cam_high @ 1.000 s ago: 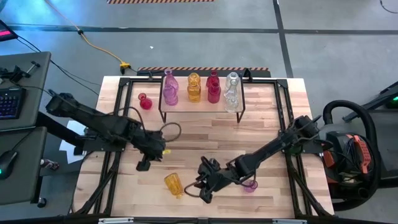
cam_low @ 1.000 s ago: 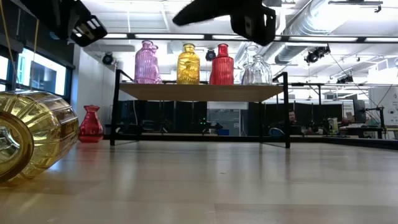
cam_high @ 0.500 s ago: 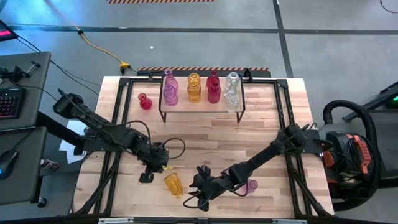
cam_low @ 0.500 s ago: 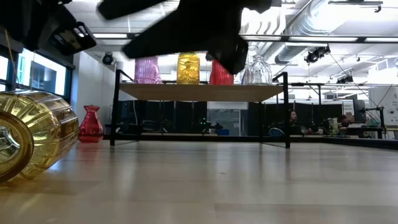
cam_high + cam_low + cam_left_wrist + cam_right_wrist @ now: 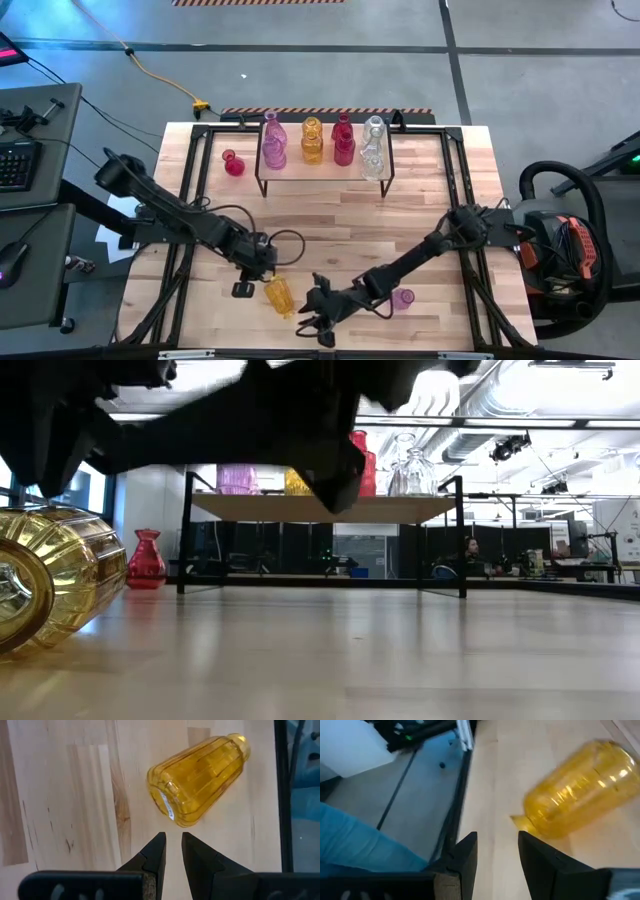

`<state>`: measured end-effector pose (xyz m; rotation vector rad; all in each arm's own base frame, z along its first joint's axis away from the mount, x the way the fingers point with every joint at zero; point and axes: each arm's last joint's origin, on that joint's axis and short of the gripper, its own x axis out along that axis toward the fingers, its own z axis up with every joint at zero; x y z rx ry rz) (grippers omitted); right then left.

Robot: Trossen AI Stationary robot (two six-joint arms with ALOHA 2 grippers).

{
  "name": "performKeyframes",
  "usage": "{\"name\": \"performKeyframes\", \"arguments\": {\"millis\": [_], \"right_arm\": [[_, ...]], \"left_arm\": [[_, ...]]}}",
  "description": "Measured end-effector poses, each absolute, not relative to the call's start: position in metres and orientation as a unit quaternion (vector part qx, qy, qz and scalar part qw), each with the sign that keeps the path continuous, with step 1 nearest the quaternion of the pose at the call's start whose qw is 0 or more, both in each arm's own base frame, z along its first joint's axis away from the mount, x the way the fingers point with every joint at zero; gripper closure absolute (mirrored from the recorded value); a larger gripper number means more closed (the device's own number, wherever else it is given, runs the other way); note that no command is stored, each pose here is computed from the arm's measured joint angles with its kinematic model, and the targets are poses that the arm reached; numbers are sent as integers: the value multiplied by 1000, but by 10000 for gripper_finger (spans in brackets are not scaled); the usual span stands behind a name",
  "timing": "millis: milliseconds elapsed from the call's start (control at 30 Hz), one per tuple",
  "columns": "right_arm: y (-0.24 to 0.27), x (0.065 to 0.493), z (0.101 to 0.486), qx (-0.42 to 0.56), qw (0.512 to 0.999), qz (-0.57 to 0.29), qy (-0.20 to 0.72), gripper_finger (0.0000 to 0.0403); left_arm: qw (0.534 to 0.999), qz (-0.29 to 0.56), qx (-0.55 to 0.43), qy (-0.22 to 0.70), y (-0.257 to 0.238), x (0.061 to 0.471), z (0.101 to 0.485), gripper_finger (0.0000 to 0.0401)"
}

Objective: Sort vases onto shelf
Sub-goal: Put the yellow vase on the shelf aligned with the other yellow vases

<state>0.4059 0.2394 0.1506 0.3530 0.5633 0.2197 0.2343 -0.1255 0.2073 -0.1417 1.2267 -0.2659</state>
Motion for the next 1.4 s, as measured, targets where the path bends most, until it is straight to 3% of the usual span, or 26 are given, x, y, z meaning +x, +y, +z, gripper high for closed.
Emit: {"name": "performKeyframes", "arguments": {"millis": [933, 1400], "right_arm": [[252, 437, 123, 228, 921, 181, 258, 277], [238, 440, 111, 232, 919, 111, 298, 277]], "left_arm": [[800, -94, -98, 585, -142, 240, 190, 347], [801, -98, -91, 584, -142, 240, 190, 347]]}}
